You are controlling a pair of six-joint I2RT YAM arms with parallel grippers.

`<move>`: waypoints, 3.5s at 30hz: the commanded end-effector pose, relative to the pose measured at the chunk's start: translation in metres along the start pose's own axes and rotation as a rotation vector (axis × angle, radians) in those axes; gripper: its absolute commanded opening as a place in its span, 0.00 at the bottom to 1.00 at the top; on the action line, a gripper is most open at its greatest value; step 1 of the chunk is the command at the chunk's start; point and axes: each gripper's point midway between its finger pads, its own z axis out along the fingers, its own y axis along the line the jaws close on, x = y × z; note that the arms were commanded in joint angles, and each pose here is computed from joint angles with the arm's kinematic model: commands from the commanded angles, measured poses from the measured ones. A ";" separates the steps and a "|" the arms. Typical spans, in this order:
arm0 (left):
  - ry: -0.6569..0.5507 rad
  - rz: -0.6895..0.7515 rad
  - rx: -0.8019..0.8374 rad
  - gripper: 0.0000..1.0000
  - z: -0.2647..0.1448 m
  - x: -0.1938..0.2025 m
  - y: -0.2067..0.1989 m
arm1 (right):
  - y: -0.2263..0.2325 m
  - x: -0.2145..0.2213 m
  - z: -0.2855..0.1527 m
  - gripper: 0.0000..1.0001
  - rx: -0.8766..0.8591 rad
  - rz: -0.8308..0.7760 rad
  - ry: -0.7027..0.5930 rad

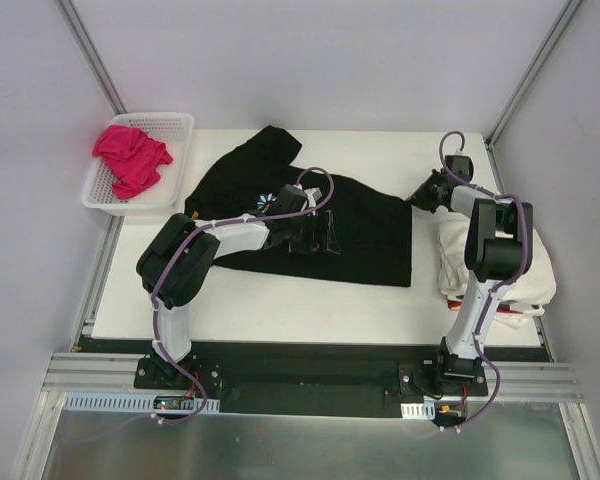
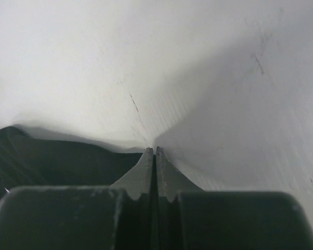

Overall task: Fold and stack the t-shirts
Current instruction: Grap the side of the flattened tshirt furthest away from the robot with both arms

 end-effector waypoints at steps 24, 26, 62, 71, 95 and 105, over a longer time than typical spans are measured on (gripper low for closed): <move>0.061 -0.034 -0.036 0.84 0.009 0.021 0.015 | 0.027 -0.075 -0.012 0.21 0.010 -0.057 -0.188; 0.063 -0.037 -0.036 0.84 0.008 0.022 0.016 | 0.027 -0.076 -0.010 0.22 0.014 -0.045 -0.186; 0.059 -0.040 -0.057 0.84 0.011 0.023 0.021 | 0.041 -0.009 0.006 0.01 -0.008 -0.066 -0.071; 0.059 -0.041 -0.067 0.84 0.012 0.025 0.022 | 0.070 -0.003 -0.014 0.01 -0.075 -0.075 -0.070; 0.043 -0.022 -0.064 0.84 0.008 0.022 0.018 | 0.078 0.049 -0.052 0.25 -0.096 -0.174 -0.006; 0.025 -0.002 -0.066 0.84 0.004 0.017 0.016 | 0.036 0.005 -0.046 0.35 0.022 -0.127 -0.078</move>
